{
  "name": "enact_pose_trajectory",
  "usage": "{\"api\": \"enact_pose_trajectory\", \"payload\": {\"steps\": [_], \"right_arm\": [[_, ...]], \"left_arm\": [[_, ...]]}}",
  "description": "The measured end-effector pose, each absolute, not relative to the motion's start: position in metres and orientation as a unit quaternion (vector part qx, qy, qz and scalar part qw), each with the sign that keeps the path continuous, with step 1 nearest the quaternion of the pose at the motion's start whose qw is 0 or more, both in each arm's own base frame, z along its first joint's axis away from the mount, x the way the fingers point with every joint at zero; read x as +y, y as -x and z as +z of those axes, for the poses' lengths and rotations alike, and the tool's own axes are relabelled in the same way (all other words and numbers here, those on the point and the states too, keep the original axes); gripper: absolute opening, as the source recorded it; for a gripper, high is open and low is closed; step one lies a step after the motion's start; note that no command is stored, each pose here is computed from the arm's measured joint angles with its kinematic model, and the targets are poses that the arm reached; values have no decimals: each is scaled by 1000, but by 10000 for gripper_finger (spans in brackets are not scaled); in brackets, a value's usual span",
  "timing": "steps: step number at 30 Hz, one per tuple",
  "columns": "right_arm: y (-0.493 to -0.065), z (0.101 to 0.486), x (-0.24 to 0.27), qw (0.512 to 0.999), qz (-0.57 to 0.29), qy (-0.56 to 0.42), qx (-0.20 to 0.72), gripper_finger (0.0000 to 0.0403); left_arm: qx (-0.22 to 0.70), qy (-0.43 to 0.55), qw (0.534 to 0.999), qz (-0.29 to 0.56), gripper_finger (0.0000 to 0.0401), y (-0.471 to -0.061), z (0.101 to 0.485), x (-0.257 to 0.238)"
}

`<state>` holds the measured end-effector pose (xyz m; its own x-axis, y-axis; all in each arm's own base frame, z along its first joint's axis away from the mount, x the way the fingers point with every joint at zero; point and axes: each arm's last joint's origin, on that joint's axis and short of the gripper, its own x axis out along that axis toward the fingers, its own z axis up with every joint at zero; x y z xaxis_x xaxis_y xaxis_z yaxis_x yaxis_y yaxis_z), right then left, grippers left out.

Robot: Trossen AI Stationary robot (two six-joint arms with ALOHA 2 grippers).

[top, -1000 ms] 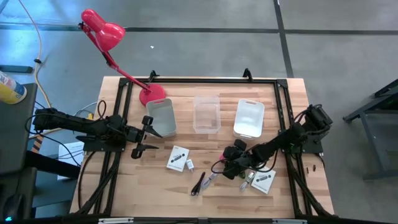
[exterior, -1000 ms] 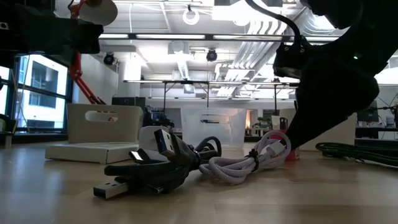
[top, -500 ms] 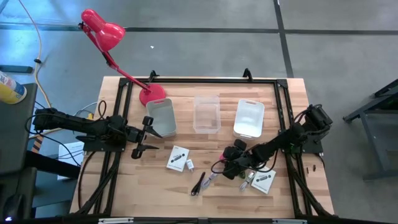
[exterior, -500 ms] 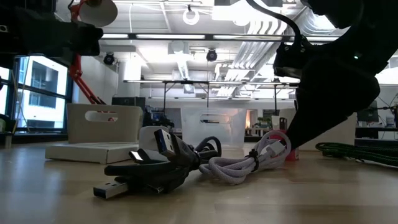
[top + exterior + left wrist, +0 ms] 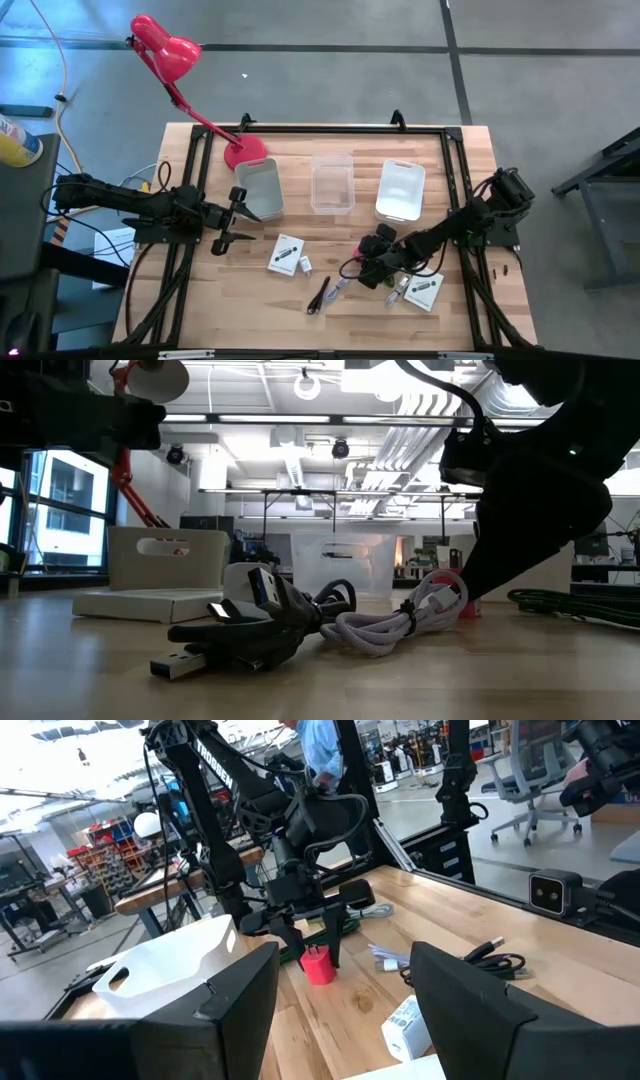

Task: Pick and place items into bin
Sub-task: Put the pink charger adapter into the white bin

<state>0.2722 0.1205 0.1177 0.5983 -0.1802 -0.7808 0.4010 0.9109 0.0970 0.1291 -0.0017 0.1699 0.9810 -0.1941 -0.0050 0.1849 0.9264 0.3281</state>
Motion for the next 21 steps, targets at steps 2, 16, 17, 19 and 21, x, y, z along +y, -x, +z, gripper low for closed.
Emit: {"api": "enact_pose_trajectory", "payload": {"steps": [2,16,17,19,21], "right_arm": [[-272,118,120,884,-165,-132,417,162],[-272,118,120,886,-170,-128,412,163],[-272,118,120,886,-170,-129,412,161],[-272,118,120,886,-170,-128,412,159],[-272,118,120,886,-170,-128,412,163]], "left_arm": [[-14,-166,981,-96,216,-129,170,-2],[-14,-166,981,-96,216,-129,170,-2],[-14,-166,981,-96,216,-129,170,-2],[-14,-166,981,-96,216,-129,170,-2],[-14,-166,981,-96,216,-129,170,-2]]}}
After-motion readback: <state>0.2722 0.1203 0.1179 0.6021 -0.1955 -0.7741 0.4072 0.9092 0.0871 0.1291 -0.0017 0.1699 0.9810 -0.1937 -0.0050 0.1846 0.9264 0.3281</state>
